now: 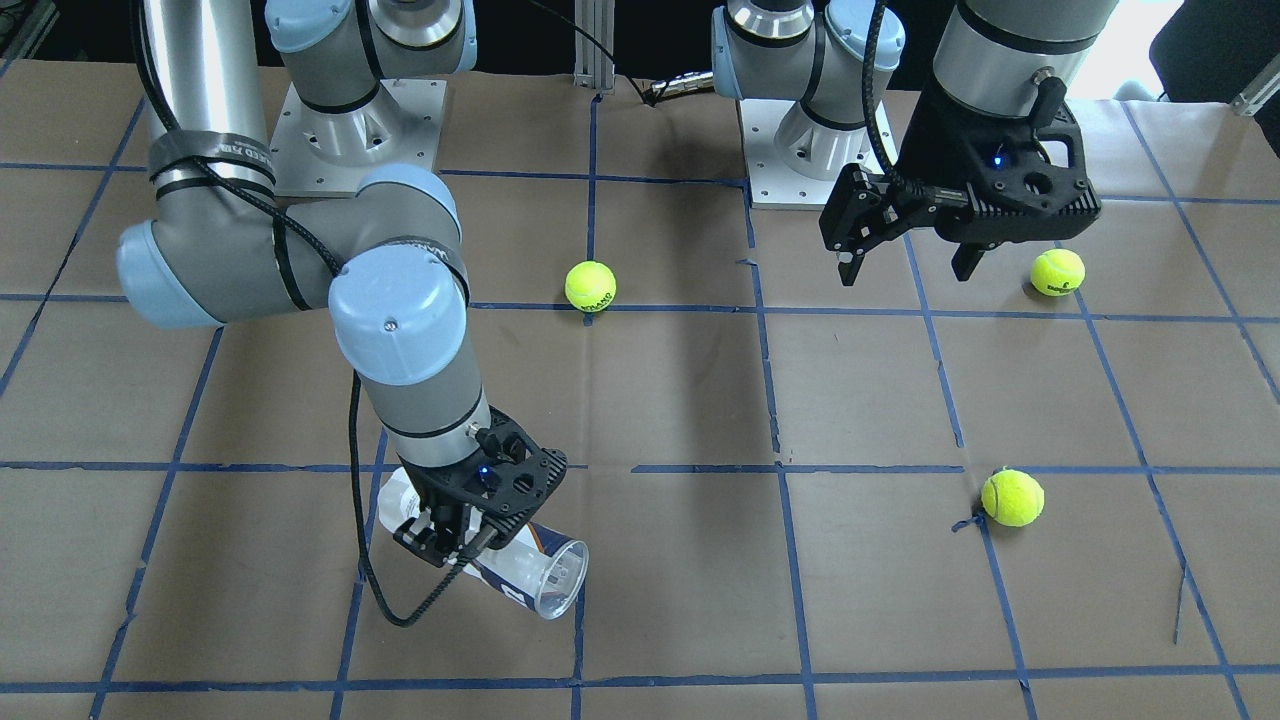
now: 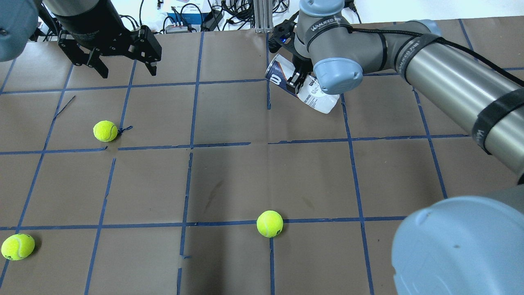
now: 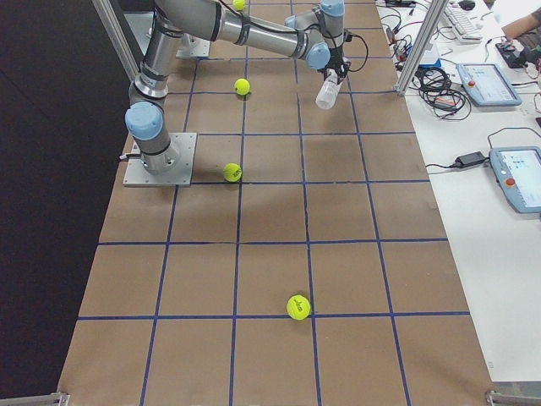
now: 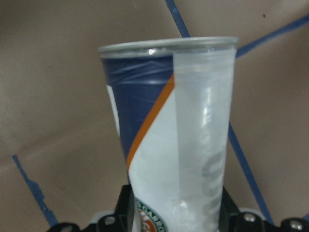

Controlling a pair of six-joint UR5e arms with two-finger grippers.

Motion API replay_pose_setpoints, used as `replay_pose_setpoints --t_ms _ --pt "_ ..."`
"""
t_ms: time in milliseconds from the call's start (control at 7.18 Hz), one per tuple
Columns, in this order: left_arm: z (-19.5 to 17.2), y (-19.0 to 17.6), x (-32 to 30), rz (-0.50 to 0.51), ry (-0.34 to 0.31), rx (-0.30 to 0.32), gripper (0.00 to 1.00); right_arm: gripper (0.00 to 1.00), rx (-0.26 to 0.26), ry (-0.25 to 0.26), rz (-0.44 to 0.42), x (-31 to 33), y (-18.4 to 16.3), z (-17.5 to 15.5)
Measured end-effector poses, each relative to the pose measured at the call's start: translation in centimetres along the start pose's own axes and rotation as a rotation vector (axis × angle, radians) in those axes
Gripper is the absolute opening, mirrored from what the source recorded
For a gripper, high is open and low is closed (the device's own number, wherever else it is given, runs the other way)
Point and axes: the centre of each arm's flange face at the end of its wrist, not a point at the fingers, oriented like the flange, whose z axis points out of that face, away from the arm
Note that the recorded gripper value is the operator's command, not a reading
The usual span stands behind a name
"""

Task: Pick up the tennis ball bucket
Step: 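Carry the can with the right gripper toward the left arm and set it down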

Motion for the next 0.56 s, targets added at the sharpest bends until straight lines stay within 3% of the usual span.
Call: replay_pose_setpoints --t_ms 139,418,557 --pt "0.0 0.0 0.0 0.000 0.000 0.000 1.00 0.61 0.005 0.012 -0.114 0.0 -1.6 0.8" --pt "0.0 0.0 0.0 0.001 0.000 0.001 1.00 0.62 0.007 0.012 -0.241 -0.6 -3.5 2.2" --pt "0.0 0.0 -0.1 0.000 0.000 0.001 1.00 0.70 0.002 0.004 -0.303 -1.0 -3.9 3.0"
